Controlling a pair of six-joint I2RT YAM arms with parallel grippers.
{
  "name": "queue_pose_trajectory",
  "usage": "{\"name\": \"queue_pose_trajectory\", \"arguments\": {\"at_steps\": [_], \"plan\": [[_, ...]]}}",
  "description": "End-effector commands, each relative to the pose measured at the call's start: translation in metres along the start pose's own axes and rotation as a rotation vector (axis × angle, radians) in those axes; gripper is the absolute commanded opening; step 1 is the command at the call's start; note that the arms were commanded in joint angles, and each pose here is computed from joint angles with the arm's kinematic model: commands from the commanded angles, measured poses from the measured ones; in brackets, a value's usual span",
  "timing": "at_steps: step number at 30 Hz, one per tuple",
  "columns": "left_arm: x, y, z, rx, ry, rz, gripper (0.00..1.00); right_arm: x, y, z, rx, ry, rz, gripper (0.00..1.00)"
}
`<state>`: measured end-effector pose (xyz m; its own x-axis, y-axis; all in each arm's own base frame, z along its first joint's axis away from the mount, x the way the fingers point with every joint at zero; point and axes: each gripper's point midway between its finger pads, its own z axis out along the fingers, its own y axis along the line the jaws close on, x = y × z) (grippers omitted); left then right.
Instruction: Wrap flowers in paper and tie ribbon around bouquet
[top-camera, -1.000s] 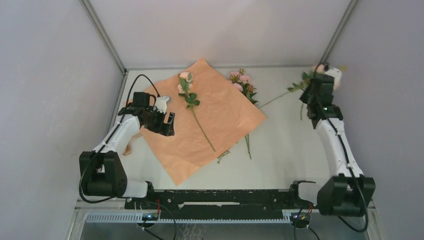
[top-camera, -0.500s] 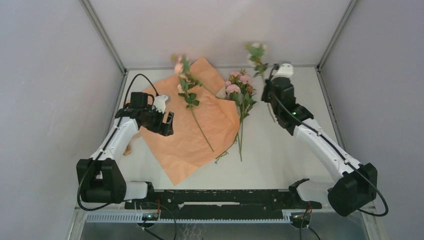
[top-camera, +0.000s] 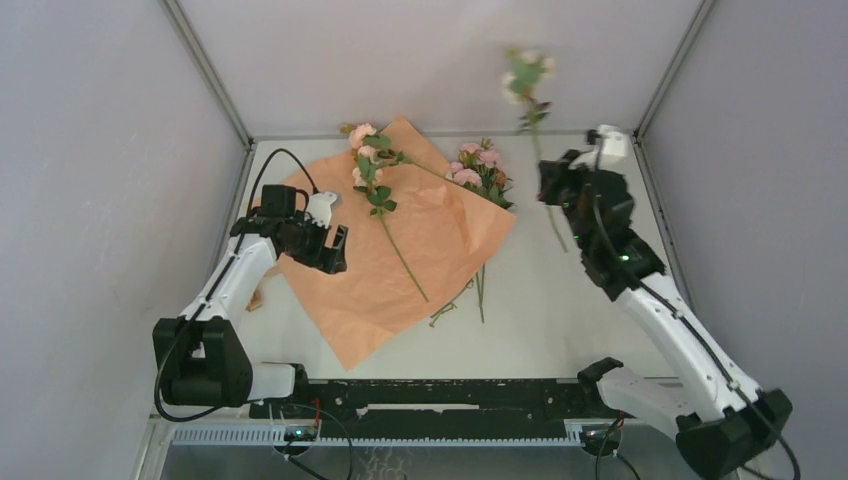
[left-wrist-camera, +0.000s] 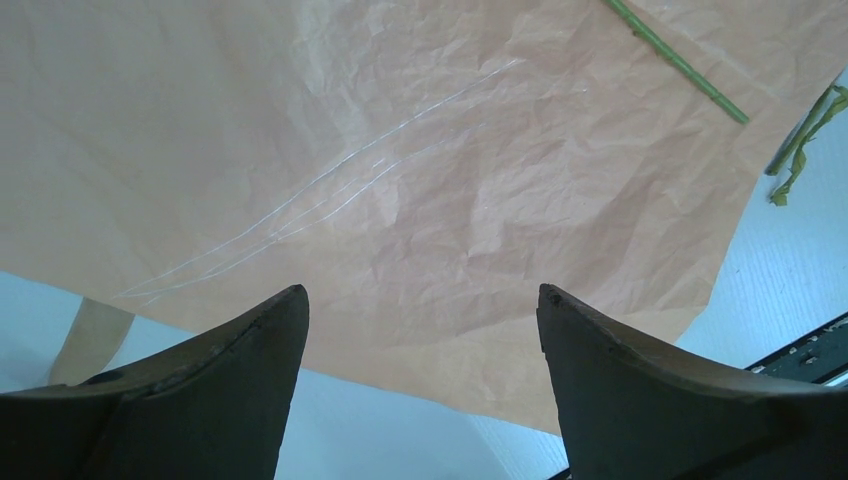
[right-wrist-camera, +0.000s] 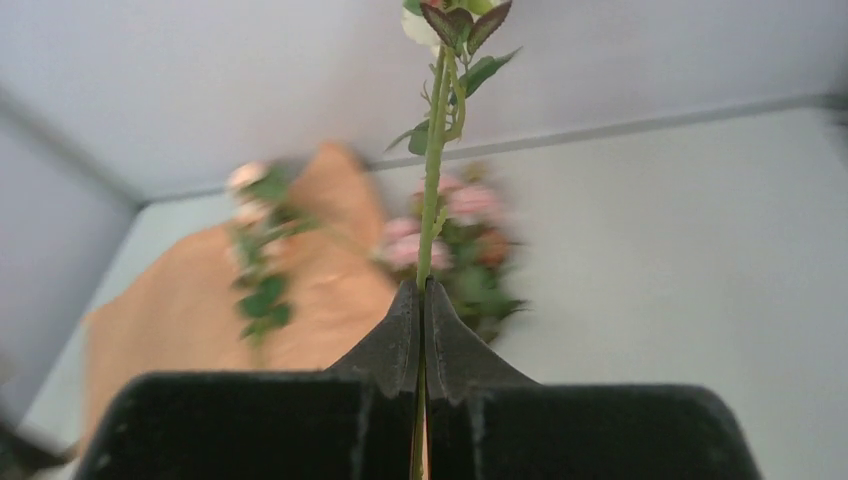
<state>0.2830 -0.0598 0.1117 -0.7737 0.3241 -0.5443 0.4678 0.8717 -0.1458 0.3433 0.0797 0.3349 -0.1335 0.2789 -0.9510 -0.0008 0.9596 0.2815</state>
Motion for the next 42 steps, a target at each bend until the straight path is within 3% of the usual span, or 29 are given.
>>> {"name": "queue_pose_trajectory", "arguments": {"at_steps": [1, 6, 12, 14, 16, 20, 25, 31, 36, 42], "plan": [[-0.021, 0.011, -0.011, -0.063, -0.071, 0.007, 0.89, 0.011, 0.123, 0.005, -0.366, -0.035, 0.028, 0.00], [-0.019, 0.023, -0.013, -0.105, -0.072, -0.021, 0.89, 0.072, 0.215, 0.026, -0.499, 0.044, 0.127, 0.00], [-0.011, 0.046, -0.013, -0.175, -0.052, -0.046, 0.90, 0.202, 0.306, 0.069, -0.581, 0.306, 0.140, 0.02], [-0.009, 0.051, -0.012, -0.194, -0.040, -0.037, 0.90, 0.246, 0.313, 0.076, -0.561, 0.461, 0.027, 0.33], [-0.005, 0.057, -0.010, -0.221, -0.026, -0.022, 0.90, 0.264, 0.303, 0.081, -0.512, 0.534, -0.089, 0.49], [0.004, 0.069, -0.002, -0.259, 0.016, 0.004, 0.90, 0.243, 0.278, 0.091, -0.547, 0.510, -0.236, 0.61], [0.011, 0.077, 0.010, -0.265, 0.067, -0.001, 0.89, 0.224, 0.215, 0.126, -0.477, 0.613, -0.337, 0.61], [0.006, 0.080, 0.015, -0.257, 0.071, -0.002, 0.88, 0.236, 0.166, 0.182, -0.496, 0.708, -0.422, 0.64], [-0.003, 0.083, 0.015, -0.256, 0.067, -0.008, 0.88, 0.233, 0.170, 0.233, -0.547, 0.638, -0.573, 0.68], [-0.006, 0.080, 0.023, -0.223, 0.068, -0.024, 0.88, 0.232, 0.188, 0.270, -0.625, 0.464, -0.704, 0.79]]}}
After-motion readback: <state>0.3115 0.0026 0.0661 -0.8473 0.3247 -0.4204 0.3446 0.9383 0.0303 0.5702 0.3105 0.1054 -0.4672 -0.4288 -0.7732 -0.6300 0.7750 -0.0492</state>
